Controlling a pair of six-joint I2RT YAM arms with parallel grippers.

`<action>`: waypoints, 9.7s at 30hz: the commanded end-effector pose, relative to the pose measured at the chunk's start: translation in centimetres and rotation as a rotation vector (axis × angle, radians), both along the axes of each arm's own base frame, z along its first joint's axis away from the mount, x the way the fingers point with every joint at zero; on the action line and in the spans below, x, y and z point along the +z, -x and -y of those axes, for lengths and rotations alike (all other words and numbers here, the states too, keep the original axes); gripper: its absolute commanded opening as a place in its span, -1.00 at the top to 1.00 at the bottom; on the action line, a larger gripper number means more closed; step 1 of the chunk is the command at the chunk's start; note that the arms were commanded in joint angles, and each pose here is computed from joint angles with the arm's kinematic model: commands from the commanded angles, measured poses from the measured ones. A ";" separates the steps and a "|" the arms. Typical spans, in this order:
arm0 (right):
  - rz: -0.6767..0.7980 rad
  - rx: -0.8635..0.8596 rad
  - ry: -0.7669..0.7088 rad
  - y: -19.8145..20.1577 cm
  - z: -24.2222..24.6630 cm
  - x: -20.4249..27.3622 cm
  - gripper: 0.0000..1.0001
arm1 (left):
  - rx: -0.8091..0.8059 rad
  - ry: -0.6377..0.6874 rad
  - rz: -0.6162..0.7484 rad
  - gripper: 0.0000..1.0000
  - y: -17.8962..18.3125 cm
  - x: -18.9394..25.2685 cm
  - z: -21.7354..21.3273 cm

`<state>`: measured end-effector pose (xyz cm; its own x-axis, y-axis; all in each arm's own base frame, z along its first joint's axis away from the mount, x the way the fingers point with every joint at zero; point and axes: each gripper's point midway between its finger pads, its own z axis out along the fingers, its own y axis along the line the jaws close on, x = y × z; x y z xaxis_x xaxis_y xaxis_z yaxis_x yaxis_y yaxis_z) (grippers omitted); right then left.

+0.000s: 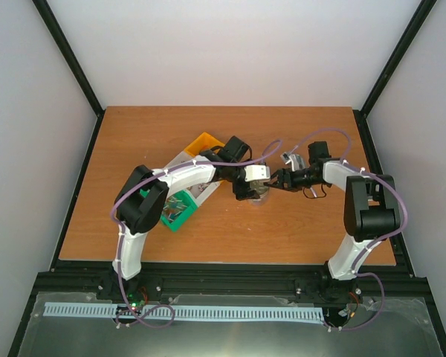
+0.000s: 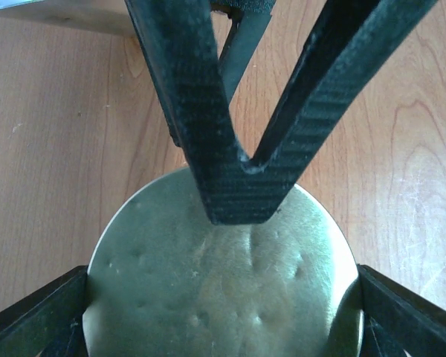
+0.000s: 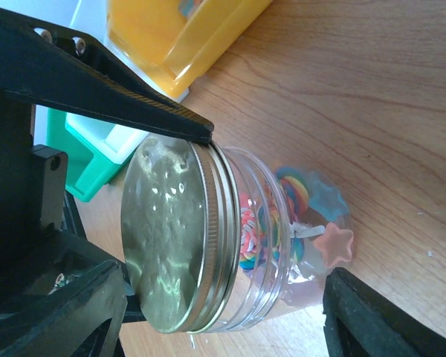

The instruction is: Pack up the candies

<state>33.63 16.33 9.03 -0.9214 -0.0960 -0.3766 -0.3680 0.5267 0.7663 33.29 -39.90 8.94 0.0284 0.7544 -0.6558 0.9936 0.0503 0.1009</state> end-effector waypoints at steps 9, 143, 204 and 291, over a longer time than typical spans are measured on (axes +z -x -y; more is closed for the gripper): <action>-0.005 0.008 0.025 -0.6 -0.4 -1.1 -0.38 | -0.012 0.000 -0.036 -0.78 -0.1 -1.0 0.3; 0.075 0.298 0.081 2.6 -8.2 -0.6 0.45 | 0.060 -0.036 -0.143 0.44 4.3 3.2 -7.3; 0.116 0.155 0.018 0.8 -7.7 -0.7 -0.07 | 0.321 -0.136 -0.193 -0.46 6.2 -1.4 -10.1; 0.442 0.390 0.192 7.4 -2.0 0.4 0.43 | 0.410 0.051 -0.337 0.25 2.7 -1.0 -8.9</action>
